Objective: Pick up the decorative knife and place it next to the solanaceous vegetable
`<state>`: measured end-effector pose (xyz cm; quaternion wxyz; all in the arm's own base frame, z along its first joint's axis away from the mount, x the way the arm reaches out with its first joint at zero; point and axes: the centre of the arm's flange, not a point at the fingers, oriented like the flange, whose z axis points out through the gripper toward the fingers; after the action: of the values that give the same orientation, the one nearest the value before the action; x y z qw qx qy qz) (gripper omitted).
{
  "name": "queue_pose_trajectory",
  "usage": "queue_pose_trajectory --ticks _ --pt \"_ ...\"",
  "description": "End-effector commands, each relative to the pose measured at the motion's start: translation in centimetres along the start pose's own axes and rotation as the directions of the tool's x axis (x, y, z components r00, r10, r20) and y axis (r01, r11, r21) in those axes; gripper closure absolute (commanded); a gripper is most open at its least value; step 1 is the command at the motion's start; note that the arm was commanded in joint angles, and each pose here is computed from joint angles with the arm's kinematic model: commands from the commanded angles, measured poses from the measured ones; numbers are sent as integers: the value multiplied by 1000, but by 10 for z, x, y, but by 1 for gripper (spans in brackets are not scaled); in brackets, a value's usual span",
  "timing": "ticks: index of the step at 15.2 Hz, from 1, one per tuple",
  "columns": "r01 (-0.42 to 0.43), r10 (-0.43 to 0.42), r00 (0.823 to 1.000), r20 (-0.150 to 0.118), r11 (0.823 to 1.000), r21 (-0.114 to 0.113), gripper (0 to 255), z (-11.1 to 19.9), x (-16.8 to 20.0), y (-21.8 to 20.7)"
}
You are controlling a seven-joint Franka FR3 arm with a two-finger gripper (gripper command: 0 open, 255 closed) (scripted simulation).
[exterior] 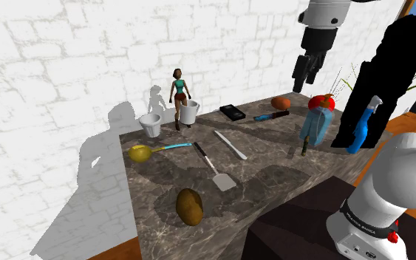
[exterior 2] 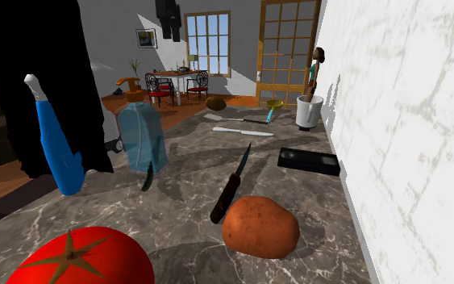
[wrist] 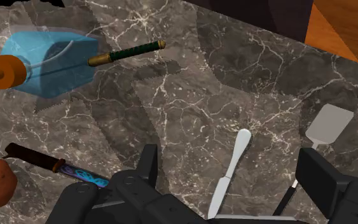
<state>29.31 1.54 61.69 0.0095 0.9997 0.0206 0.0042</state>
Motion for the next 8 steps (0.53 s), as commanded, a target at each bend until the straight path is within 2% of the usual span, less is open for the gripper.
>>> queue_pose_trajectory --ticks 1,4,8 --pt "0 0 1000 0 1000 0 0 0 0 0" --pt "77 -77 997 -10 997 8 0 23 3 33" --pt "179 -179 984 -24 984 17 0 54 12 77"
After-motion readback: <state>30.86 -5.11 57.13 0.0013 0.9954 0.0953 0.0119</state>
